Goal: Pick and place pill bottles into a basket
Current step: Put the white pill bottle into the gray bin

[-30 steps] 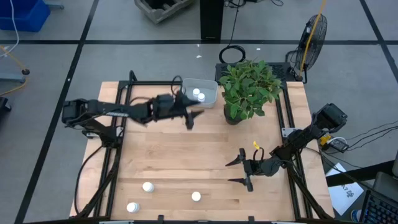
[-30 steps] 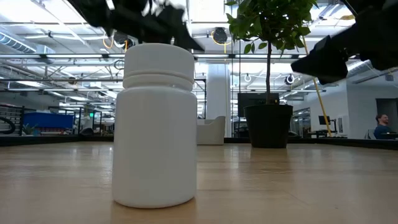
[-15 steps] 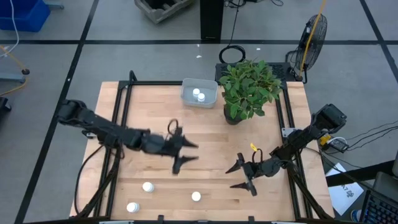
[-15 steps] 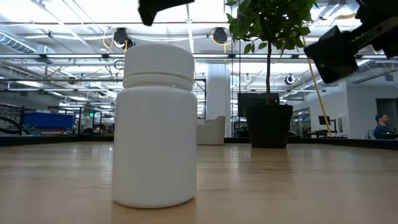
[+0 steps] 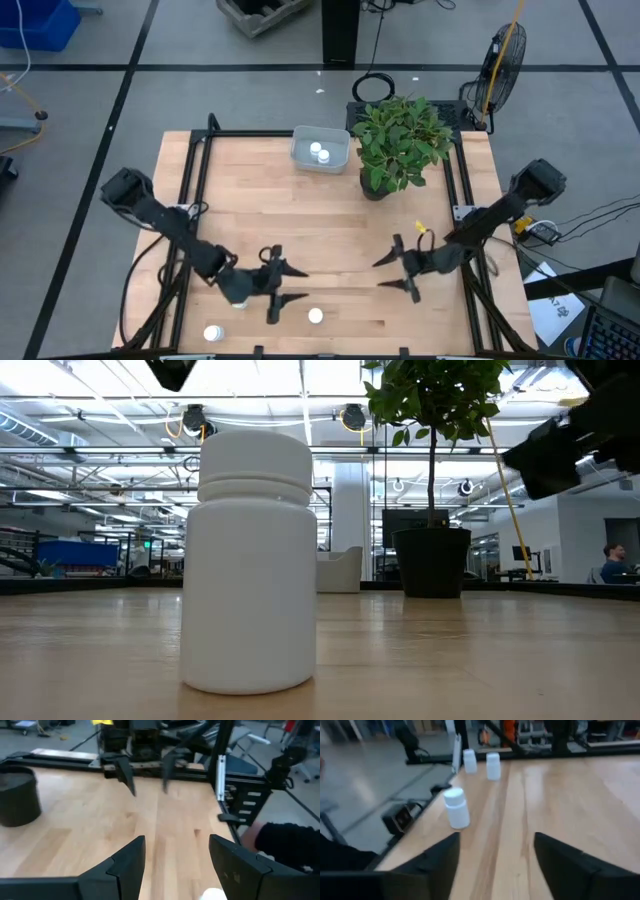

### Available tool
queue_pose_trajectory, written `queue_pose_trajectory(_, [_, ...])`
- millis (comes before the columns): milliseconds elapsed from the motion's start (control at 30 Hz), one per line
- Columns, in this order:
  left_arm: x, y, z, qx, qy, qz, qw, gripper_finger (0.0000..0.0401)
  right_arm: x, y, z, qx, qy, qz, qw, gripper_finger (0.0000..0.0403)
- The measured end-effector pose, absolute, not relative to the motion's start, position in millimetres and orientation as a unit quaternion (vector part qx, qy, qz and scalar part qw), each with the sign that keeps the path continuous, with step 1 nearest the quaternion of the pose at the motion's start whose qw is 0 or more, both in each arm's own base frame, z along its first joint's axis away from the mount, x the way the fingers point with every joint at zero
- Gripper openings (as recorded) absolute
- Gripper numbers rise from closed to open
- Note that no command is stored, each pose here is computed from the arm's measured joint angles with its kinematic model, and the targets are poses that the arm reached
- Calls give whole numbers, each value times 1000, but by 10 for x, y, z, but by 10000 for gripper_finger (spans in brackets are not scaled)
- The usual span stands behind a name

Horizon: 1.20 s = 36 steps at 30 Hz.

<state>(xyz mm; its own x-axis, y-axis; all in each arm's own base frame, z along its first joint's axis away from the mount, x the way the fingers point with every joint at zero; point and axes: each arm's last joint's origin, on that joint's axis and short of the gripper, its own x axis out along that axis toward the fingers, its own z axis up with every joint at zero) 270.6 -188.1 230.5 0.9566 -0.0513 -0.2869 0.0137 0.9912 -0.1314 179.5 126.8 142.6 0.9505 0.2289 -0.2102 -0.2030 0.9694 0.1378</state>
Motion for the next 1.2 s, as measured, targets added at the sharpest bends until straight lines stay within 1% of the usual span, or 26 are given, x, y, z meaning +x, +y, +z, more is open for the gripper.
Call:
queue_pose_trajectory(67, [2689, -1954, 2243, -59, 153, -23, 986, 225, 1677, 1178, 1469, 69, 96, 114, 986, 203])
queue_pose_trajectory(100, [2680, -1987, 2207, -59, 157, -26, 985, 225, 1620, 1132, 1493, 78, 85, 116, 987, 172])
queue_pose_trajectory(200, [2675, -2051, 2126, -68, 165, -26, 984, 225, 1464, 1016, 1515, 79, 68, 133, 986, 59])
queue_pose_trajectory(233, [2683, -2062, 2099, -71, 166, -24, 983, 225, 1420, 989, 1519, 68, 63, 145, 985, 30])
queue_pose_trajectory(267, [2690, -2068, 2078, -72, 168, -23, 983, 225, 1380, 960, 1526, 58, 55, 149, 986, 18])
queue_pose_trajectory(433, [2720, -2088, 2019, -74, 163, -16, 984, 225, 1239, 843, 1577, 28, 27, 145, 989, 2])
queue_pose_trajectory(533, [2720, -2086, 2020, -73, 162, -12, 984, 225, 1176, 786, 1647, 35, 7, 137, 990, 1])
queue_pose_trajectory(767, [2697, -2103, 2000, -64, 172, -16, 983, 225, 1042, 690, 1586, 10, 56, 147, 988, 0])
queue_pose_trajectory(933, [2693, -2104, 1986, -71, 181, -23, 981, 225, 951, 630, 1508, 25, 103, 158, 982, 0])
queue_pose_trajectory(1033, [2692, -2107, 1983, -77, 185, -27, 979, 225, 928, 611, 1533, 38, 92, 158, 982, 0])
queue_pose_trajectory(1200, [2712, -2099, 1881, -106, 217, -34, 970, 225, 920, 605, 1565, 46, 76, 159, 983, 0])
